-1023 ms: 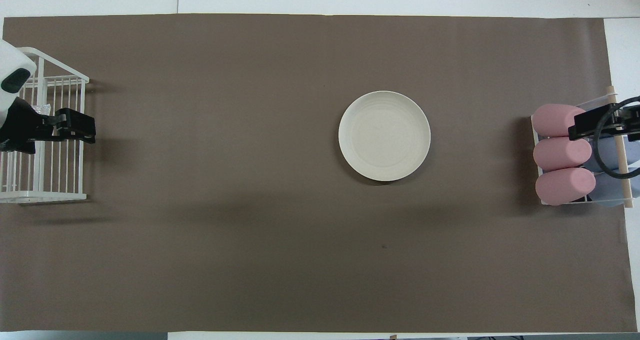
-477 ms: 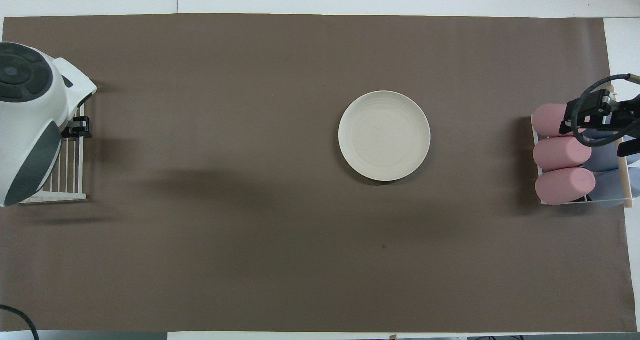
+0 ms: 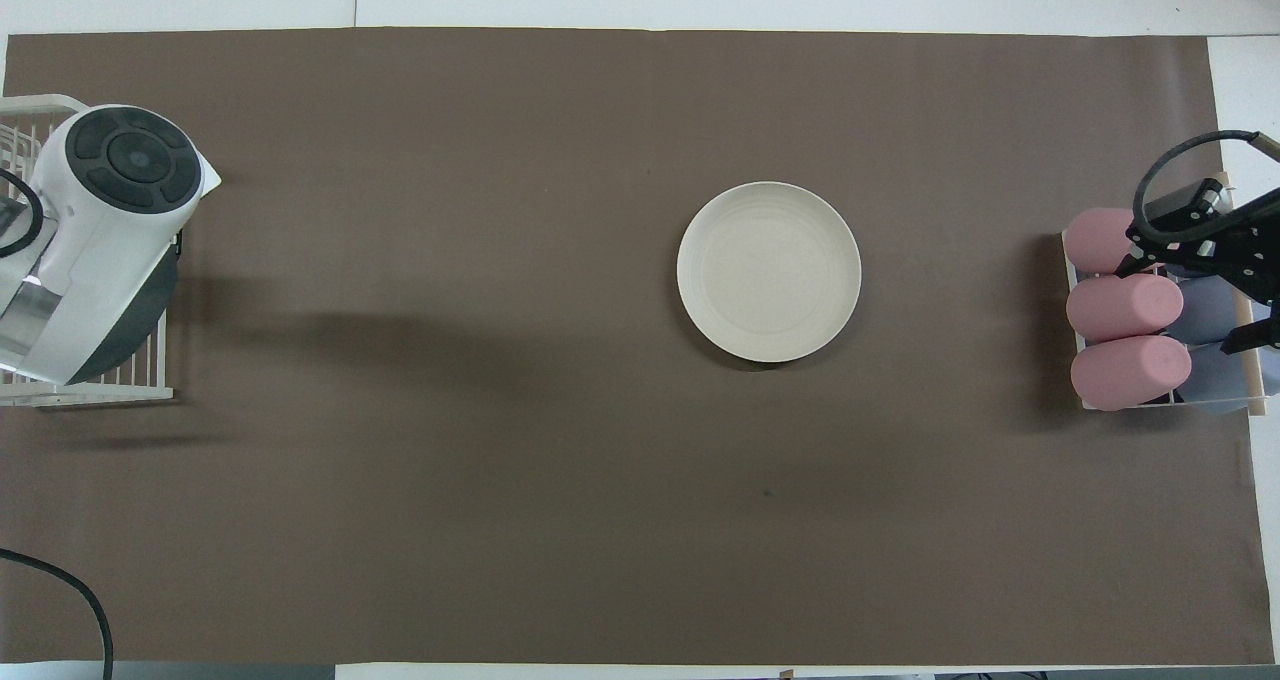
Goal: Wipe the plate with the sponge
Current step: 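Reach the left gripper into the wire basket and grasp the mesh sponge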
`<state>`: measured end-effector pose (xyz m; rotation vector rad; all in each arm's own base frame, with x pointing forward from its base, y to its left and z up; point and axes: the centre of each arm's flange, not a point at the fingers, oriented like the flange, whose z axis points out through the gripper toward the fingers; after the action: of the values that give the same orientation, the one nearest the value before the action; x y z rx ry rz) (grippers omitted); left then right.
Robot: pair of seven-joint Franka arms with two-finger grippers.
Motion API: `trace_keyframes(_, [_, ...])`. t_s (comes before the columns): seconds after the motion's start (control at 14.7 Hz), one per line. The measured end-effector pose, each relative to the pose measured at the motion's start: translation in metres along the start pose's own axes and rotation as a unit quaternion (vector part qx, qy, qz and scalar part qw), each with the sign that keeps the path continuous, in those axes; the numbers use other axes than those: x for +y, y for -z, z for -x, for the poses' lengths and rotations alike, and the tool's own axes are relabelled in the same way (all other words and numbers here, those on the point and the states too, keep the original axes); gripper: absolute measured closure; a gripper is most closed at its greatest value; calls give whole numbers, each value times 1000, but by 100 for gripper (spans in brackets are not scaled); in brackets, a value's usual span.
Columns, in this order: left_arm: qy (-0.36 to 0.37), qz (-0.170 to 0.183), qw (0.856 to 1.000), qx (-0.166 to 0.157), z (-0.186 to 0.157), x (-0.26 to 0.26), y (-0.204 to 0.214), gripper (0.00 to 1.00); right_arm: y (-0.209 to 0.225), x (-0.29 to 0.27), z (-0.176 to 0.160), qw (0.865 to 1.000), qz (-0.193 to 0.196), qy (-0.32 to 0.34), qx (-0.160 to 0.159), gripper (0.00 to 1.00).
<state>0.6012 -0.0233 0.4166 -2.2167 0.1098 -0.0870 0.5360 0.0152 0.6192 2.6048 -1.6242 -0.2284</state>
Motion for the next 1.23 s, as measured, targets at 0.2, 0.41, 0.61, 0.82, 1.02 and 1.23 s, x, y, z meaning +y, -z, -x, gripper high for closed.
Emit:
trace_keyframes(0.2, [13,-5,1000,-10,-2,8,-16,1,-1,-1,8,996,2,-94,-8,0])
trace_keyframes(0.41, [14,-5,1000,-11,-2,8,-18,11,-1,-4,18,994,4,-109,-9,0])
trace_keyframes(0.61, [15,-5,1000,-10,-2,7,-18,47,-2,-4,22,994,11,-108,-11,0])
trace_keyframes(0.82, [18,-2,1000,-5,-4,6,-19,82,-3,-3,22,994,12,-107,-11,0])
trace_keyframes(1.02, [18,3,1000,3,-6,7,-17,95,-2,-3,22,994,12,-107,-12,0])
trace_keyframes(1.23, [31,10,999,10,-12,-2,-9,95,-3,-4,27,994,14,-103,-12,0])
